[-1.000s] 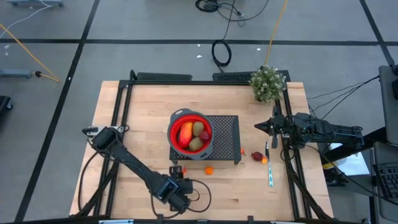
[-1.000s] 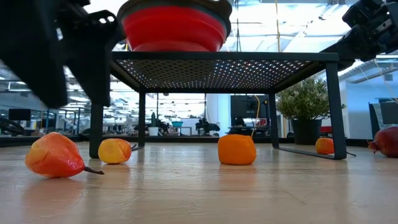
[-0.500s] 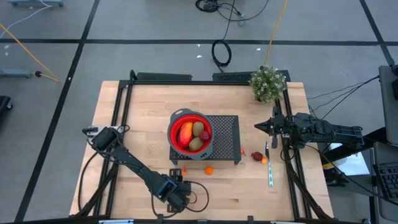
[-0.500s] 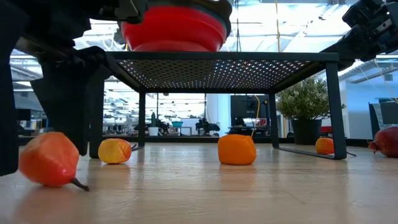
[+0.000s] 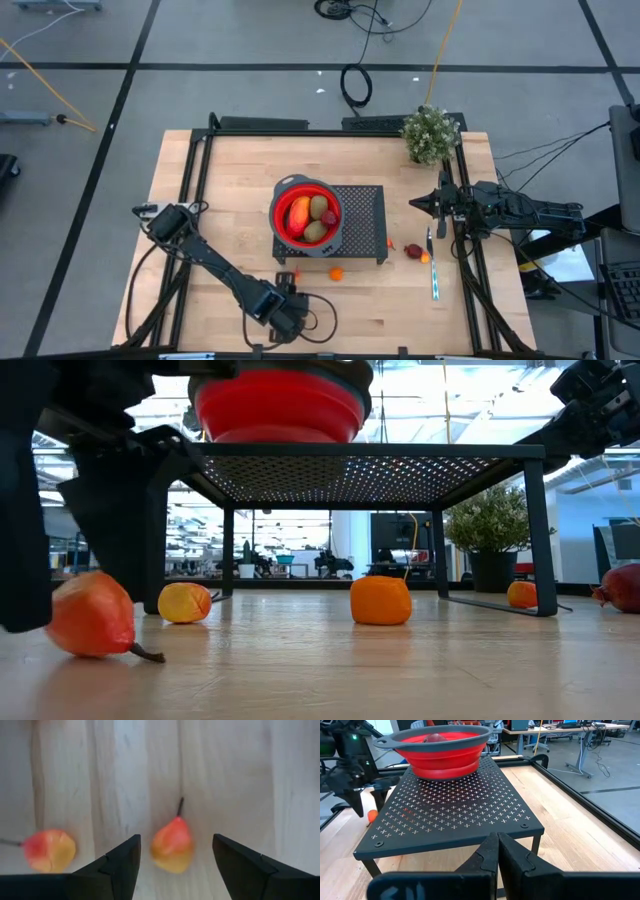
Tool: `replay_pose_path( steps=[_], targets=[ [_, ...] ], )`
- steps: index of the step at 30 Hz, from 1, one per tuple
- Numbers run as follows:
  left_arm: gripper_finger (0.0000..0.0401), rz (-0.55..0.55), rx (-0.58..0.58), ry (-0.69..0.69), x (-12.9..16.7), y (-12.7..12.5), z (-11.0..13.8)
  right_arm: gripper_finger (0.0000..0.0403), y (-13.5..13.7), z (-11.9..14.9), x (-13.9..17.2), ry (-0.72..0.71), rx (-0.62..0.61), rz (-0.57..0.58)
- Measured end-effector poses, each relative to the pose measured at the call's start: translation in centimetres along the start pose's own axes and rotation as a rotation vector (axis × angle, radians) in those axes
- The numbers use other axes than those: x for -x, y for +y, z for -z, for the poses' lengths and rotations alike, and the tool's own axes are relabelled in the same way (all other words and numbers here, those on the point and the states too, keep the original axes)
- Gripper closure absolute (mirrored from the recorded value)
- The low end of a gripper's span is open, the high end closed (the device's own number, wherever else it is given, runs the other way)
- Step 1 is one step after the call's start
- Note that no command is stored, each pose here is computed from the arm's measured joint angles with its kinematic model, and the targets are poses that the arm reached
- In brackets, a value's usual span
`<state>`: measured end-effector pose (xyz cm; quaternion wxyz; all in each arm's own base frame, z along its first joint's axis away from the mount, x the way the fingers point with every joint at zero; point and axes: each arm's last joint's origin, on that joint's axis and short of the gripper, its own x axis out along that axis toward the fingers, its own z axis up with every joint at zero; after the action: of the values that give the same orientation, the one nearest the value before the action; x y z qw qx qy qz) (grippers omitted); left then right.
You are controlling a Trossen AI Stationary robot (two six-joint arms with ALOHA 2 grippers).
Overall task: Pick & Place Fruit
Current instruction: Put the peach into the red colander on the shelf
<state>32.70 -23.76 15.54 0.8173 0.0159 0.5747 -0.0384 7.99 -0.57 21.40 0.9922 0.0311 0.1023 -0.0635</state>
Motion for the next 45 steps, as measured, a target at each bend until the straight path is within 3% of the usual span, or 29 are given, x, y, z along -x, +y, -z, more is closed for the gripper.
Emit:
replay_pose_path(
  steps=[10, 29, 37, 45],
  targets=[
    [0.0183, 0.02, -0.025, 0.022, -1.1, 0.3, -0.2, 0.0403, 0.0, 0.0, 0.0, 0.0, 0.0, 0.0],
    [0.0274, 0.022, -0.004, 0.022, -1.3, 0.4, -0.3, 0.0403, 0.0, -0.1, 0.0, -0.007, -0.001, 0.0],
    [0.0276, 0.083, 0.131, -0.011, 1.3, 0.4, -0.8, 0.0403, 0.0, -0.1, 0.0, -0.007, -0.001, 0.0],
    [0.0276, 0.217, 0.327, -0.111, 6.9, 0.8, -1.7, 0.0403, 0.0, -0.1, 0.0, -0.008, -0.001, -0.001]
  ],
)
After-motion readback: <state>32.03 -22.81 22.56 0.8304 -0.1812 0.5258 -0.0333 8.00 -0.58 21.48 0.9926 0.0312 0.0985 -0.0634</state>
